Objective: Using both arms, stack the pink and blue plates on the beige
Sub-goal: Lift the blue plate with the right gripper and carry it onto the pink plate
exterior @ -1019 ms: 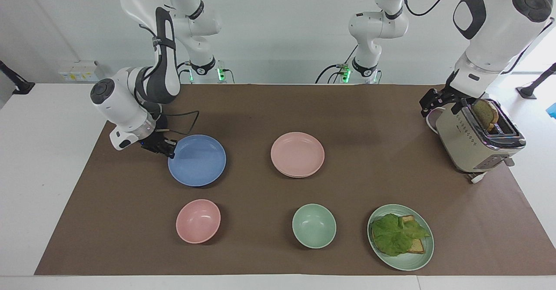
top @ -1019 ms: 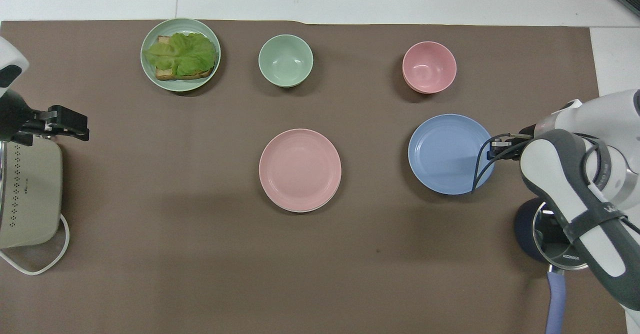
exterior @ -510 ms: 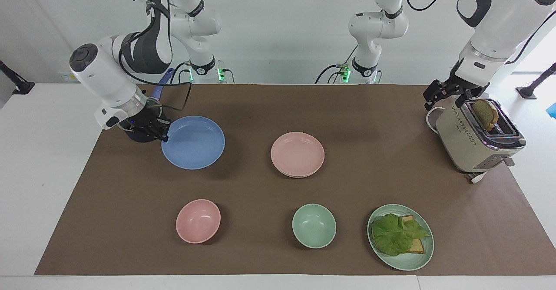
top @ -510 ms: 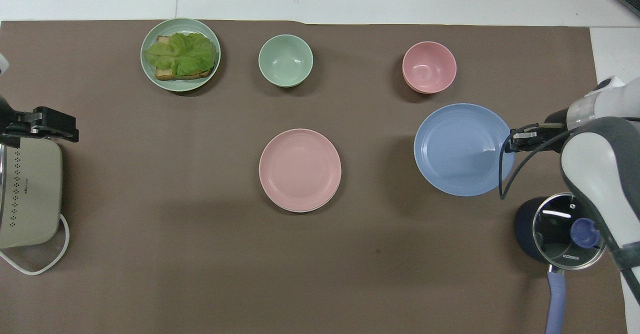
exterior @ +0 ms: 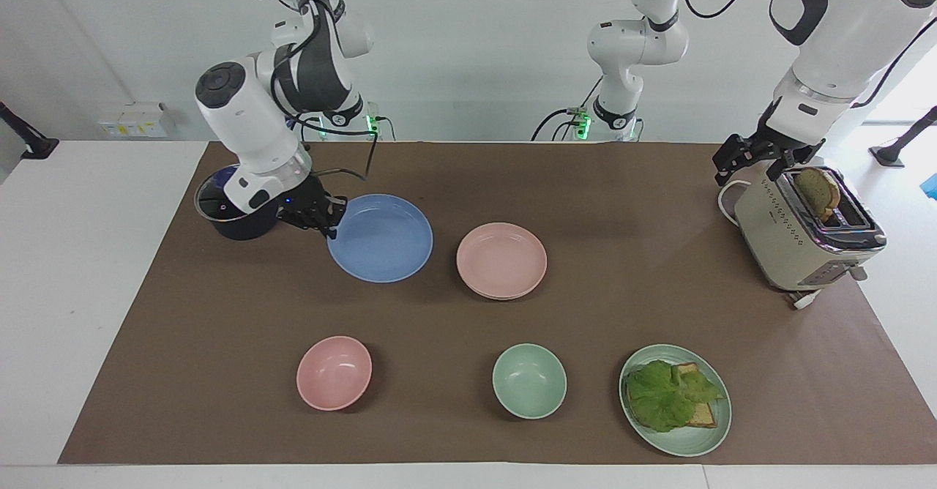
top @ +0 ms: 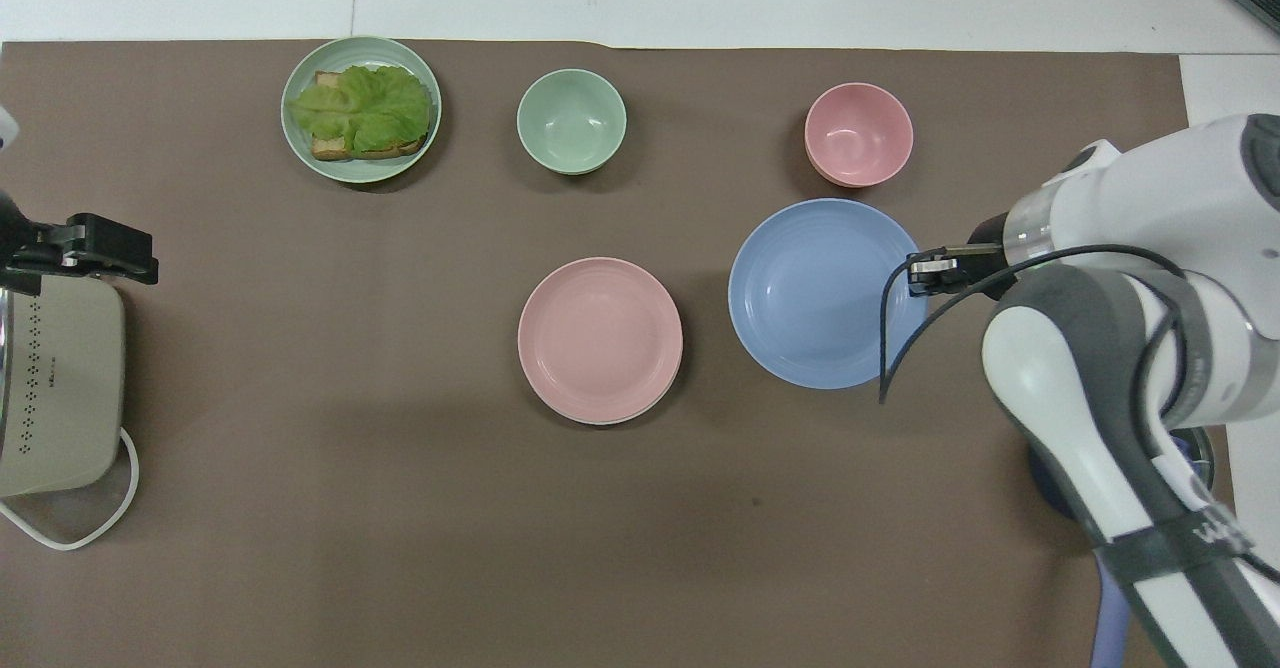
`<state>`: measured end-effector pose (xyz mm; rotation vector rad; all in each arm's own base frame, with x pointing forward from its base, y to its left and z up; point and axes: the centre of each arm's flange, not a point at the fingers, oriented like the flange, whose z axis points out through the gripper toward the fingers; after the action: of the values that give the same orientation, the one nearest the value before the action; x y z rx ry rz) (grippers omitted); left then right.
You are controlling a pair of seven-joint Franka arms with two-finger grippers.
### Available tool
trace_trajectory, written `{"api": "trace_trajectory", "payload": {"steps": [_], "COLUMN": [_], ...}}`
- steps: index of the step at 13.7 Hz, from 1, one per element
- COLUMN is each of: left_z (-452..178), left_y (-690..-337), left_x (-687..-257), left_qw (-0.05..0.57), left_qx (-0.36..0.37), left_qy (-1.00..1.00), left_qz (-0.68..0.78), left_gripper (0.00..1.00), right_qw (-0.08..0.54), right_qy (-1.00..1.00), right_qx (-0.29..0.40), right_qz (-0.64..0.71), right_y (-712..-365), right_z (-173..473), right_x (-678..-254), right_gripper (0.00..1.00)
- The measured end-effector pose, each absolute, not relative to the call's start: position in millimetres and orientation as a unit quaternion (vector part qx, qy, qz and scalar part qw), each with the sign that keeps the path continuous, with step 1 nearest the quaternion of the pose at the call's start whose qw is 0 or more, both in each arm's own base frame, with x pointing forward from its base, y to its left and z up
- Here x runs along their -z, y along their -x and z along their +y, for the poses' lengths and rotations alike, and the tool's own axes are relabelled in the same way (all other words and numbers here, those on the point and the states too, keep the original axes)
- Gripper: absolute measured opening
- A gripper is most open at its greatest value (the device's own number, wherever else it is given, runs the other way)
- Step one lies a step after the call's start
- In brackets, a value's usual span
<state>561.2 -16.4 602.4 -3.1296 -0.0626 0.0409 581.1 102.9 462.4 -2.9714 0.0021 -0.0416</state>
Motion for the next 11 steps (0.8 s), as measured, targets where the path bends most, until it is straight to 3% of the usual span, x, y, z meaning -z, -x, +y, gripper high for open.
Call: {"api": "trace_trajectory", "payload": {"steps": [11], "left_z": [-14.8], "left_y": [-561.3], "left_x": [-602.4], "left_qw": [0.006], "left_qx": [-0.013], "left_qy": [1.0], "left_qz": [-0.021], "left_gripper": [1.0], "right_qw": [0.087], "right_qy": [0.995], "right_qx": [0.035], "right_qz": [-0.035], "right_y": [-568.0], "right_z": [252.6], "right_x": [-404.9], "right_gripper": [0.05]}}
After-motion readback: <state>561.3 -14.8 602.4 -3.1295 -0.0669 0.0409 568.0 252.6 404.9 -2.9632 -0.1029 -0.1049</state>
